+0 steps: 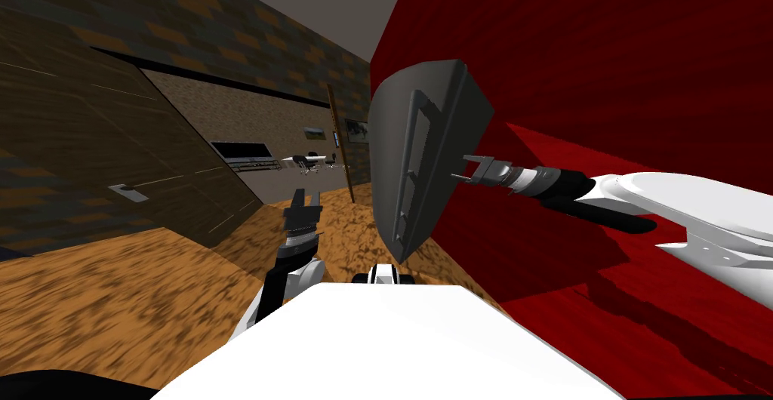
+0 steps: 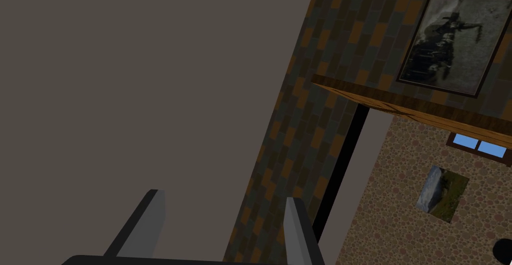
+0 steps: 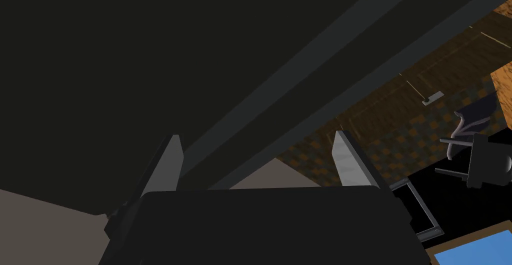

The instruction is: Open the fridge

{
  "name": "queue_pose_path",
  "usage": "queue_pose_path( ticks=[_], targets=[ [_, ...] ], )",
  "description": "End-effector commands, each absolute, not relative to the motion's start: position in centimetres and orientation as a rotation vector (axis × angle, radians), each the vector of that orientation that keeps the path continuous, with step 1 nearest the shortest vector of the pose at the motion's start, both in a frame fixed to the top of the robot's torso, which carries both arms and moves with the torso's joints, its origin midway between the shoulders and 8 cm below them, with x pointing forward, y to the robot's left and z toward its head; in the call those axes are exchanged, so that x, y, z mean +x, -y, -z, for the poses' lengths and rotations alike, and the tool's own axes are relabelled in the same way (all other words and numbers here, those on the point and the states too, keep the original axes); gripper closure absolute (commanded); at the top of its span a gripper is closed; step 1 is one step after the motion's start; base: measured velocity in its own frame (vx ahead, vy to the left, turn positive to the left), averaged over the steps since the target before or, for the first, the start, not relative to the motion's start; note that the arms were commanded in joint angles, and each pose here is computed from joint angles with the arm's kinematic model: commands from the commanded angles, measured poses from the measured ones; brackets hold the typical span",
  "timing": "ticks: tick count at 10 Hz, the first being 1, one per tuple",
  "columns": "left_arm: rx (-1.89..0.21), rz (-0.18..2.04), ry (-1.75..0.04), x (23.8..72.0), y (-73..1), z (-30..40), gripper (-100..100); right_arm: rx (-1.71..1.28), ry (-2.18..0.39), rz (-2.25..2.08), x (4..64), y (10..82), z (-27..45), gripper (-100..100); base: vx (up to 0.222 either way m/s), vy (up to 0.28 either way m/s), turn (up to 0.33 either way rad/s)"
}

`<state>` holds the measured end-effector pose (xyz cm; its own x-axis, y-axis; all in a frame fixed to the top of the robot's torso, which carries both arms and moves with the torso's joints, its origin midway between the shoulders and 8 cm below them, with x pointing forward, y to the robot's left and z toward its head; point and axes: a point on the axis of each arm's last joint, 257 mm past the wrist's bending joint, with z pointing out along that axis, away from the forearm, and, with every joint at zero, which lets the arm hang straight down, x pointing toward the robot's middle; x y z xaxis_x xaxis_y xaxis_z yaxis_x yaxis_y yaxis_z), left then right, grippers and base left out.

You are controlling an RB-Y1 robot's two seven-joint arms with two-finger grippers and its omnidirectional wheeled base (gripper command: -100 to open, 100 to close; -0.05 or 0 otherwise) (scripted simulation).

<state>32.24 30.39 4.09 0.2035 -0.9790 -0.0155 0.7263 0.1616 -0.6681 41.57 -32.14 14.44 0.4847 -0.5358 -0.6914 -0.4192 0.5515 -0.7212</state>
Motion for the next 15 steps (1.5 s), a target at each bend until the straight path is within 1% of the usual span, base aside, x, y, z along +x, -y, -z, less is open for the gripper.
queue_pose_path(
  ticks=[1,6,7,8,9,10,13,15],
  targets=[
    [-0.602,1.295,-0.510,32.2,-30.4,-4.1,0,-1.107,-1.091,0.163,41.9,32.0,-16.4,-100,0.025,0.046,-0.006],
    [-0.602,1.295,-0.510,32.2,-30.4,-4.1,0,-1.214,-1.008,0.334,42.5,31.7,-21.8,-100,0.033,0.046,0.000],
    [-0.602,1.295,-0.510,32.2,-30.4,-4.1,0,-1.232,-1.006,0.339,42.6,31.2,-21.8,-100,0.027,0.039,0.000],
    [-0.602,1.295,-0.510,32.2,-30.4,-4.1,0,-1.252,-0.977,0.389,42.6,31.1,-23.6,-100,0.024,0.052,0.003],
    [-0.602,1.295,-0.510,32.2,-30.4,-4.1,0,-1.267,-0.974,0.393,42.7,30.8,-23.7,-100,0.023,0.043,0.001],
    [-0.602,1.295,-0.510,32.2,-30.4,-4.1,0,-1.292,-0.944,0.442,42.7,30.4,-25.4,-100,0.037,0.044,0.001],
    [-0.602,1.295,-0.510,32.2,-30.4,-4.1,0,-1.329,-0.910,0.492,42.6,29.5,-27.2,-100,0.026,0.033,-0.009],
    [-0.602,1.295,-0.510,32.2,-30.4,-4.1,0,-1.372,-0.849,0.575,42.3,28.4,-30.2,-100,0.030,0.046,-0.013]
  ],
)
